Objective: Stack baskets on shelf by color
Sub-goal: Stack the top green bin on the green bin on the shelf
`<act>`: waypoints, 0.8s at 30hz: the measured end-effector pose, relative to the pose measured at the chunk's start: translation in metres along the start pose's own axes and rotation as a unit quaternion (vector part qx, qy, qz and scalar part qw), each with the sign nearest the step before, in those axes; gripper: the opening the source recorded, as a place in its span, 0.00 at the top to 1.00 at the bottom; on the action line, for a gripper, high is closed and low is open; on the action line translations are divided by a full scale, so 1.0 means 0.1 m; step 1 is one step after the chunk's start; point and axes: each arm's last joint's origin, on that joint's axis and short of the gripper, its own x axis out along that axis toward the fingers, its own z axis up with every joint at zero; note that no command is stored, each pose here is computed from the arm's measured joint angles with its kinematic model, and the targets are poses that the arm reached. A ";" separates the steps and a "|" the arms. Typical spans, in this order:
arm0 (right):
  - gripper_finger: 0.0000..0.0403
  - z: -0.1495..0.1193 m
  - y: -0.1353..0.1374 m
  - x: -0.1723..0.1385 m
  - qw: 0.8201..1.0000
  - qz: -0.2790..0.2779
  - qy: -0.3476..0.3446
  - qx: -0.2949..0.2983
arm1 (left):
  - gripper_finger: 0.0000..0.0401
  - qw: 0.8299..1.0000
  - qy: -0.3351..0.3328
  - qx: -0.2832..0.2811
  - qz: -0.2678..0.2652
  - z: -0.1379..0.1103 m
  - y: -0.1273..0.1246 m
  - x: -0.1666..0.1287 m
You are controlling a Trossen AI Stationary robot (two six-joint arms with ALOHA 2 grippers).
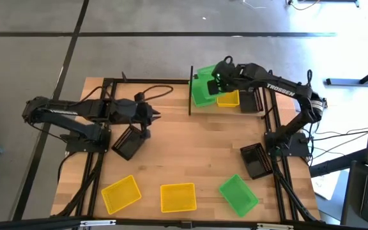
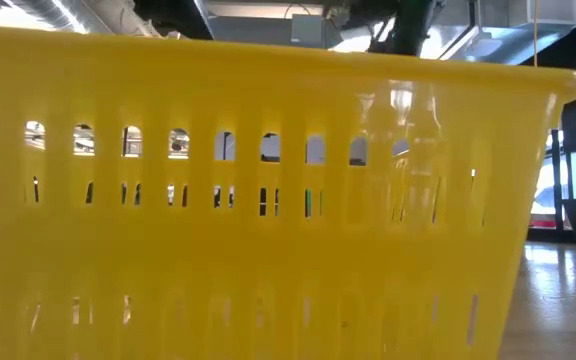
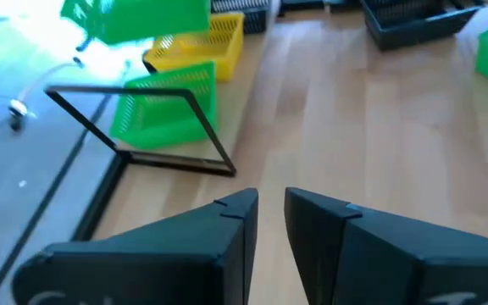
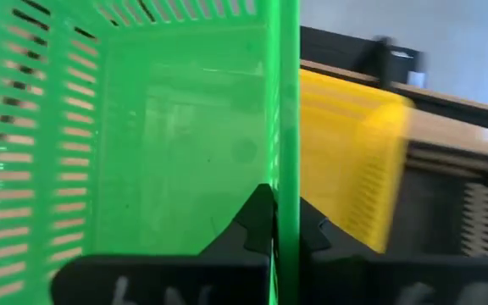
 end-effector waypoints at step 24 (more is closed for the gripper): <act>1.00 -0.02 -0.14 0.96 0.995 0.091 0.026 0.026 | 0.86 0.998 -0.035 -0.034 0.043 0.07 0.20 0.06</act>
